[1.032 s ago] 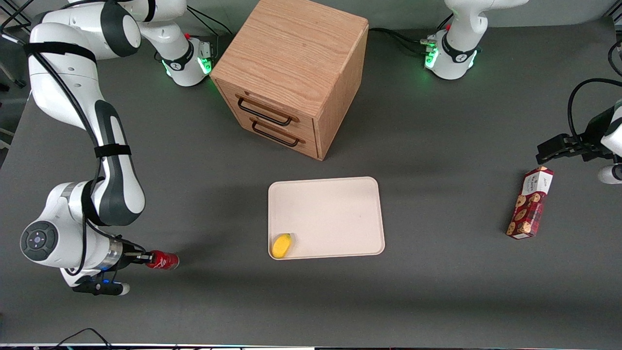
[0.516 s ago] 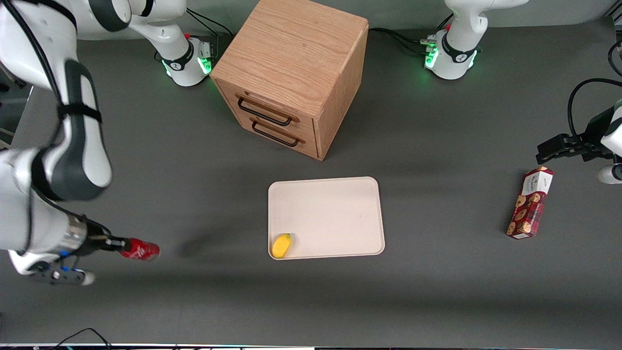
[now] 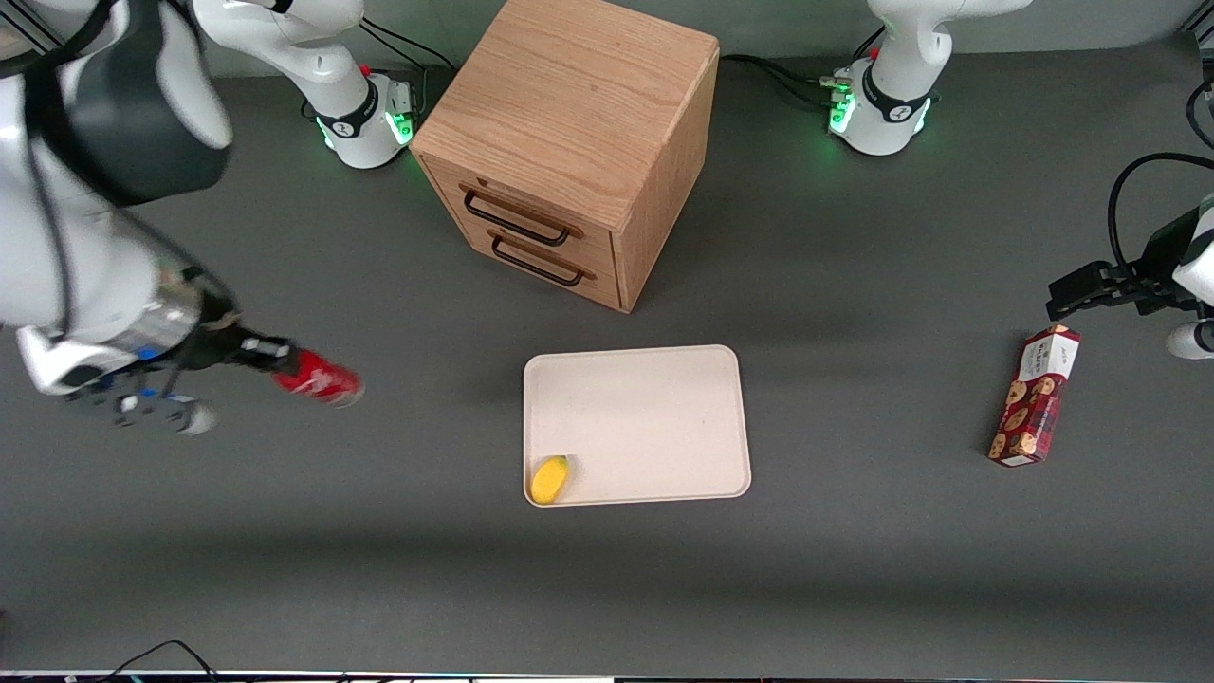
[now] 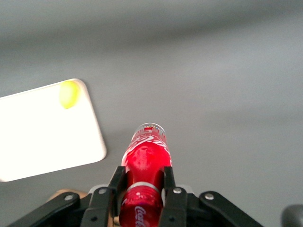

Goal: Place coke bottle on tray
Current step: 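Lift the bottle and carry it toward the white tray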

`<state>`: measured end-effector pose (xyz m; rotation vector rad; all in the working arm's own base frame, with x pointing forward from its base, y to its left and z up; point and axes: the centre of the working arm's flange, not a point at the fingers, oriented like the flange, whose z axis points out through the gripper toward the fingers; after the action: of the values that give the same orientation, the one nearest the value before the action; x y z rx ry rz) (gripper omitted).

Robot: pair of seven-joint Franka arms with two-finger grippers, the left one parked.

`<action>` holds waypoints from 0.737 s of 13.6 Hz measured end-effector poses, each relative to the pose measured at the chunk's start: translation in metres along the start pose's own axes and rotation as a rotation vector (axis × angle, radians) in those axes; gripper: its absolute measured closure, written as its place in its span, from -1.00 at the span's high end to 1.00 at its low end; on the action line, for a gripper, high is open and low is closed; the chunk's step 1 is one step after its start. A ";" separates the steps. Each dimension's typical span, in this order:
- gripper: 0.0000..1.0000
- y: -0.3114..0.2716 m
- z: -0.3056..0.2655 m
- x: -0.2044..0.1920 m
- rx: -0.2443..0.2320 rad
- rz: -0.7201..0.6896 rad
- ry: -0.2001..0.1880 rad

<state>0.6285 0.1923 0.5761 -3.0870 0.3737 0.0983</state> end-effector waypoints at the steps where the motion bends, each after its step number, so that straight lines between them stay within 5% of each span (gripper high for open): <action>1: -0.27 -0.025 0.001 -0.016 0.009 0.014 -0.007; 7: -0.27 -0.145 0.069 -0.064 0.026 0.101 0.025; 10: -0.27 -0.175 0.131 -0.059 0.018 0.108 0.002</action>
<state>0.6056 0.3808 0.4528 -3.0480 0.5383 0.0940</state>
